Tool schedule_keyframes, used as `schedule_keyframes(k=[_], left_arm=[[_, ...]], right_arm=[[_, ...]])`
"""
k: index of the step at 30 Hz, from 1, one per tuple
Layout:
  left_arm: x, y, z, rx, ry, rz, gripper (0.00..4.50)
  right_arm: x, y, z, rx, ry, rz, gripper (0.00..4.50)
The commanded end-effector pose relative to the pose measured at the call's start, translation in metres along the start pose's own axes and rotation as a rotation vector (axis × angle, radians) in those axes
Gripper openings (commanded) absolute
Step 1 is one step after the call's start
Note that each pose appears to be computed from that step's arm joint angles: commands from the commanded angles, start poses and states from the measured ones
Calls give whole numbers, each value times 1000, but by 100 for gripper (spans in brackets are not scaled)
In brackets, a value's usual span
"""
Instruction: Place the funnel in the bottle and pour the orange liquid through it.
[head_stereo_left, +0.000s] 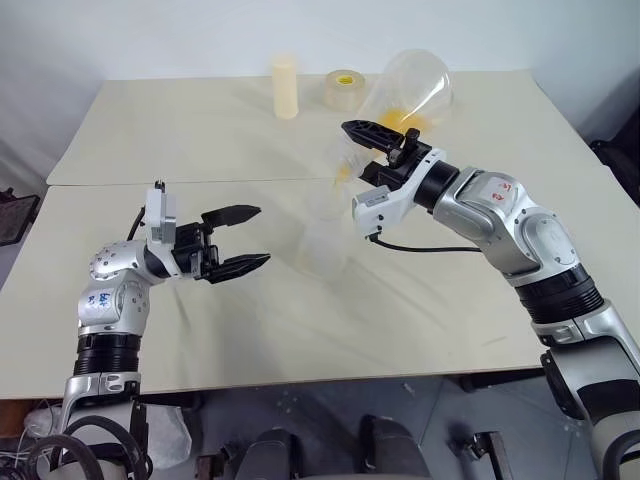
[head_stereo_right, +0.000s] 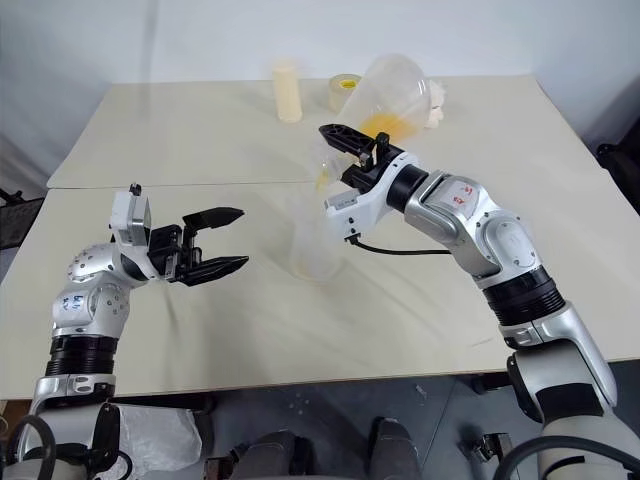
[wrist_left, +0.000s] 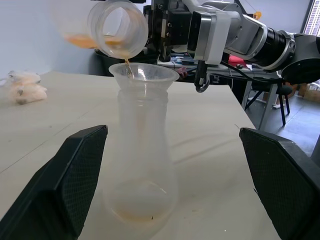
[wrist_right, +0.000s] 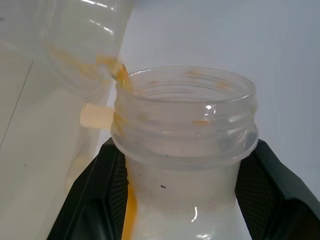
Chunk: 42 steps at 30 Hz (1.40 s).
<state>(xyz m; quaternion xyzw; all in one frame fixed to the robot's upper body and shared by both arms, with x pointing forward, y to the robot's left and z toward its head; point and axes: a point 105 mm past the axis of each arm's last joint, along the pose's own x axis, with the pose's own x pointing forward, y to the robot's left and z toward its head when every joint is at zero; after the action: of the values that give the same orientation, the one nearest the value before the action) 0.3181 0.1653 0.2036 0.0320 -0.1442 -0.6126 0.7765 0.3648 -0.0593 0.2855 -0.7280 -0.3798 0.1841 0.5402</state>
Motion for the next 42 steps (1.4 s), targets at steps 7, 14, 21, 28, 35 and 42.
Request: schedule_keyframes(k=[7,14,21,28,35,42], left_arm=[[2,0,8,39,-3,-14,450],[3,1,10,41,-4,-16,450],[4,1,10,41,-4,-16,450],[5,3,10,43,-7,-16,450],[6,4,11,44,-10,-19,450],[8,6,11,44,-15,-22,450]], right_arm=[[-5,-26,0,-75,-21,-78,247],[-5,-27,3,-115,-45,-84,247],[-4,-27,2,-149,-51,-92,247],[-4,-28,-2,-197,-49,-91,247],[-3,-28,-1,-217,-64,-92,247],[-2,-29,-2,-239,-75,-92,247]])
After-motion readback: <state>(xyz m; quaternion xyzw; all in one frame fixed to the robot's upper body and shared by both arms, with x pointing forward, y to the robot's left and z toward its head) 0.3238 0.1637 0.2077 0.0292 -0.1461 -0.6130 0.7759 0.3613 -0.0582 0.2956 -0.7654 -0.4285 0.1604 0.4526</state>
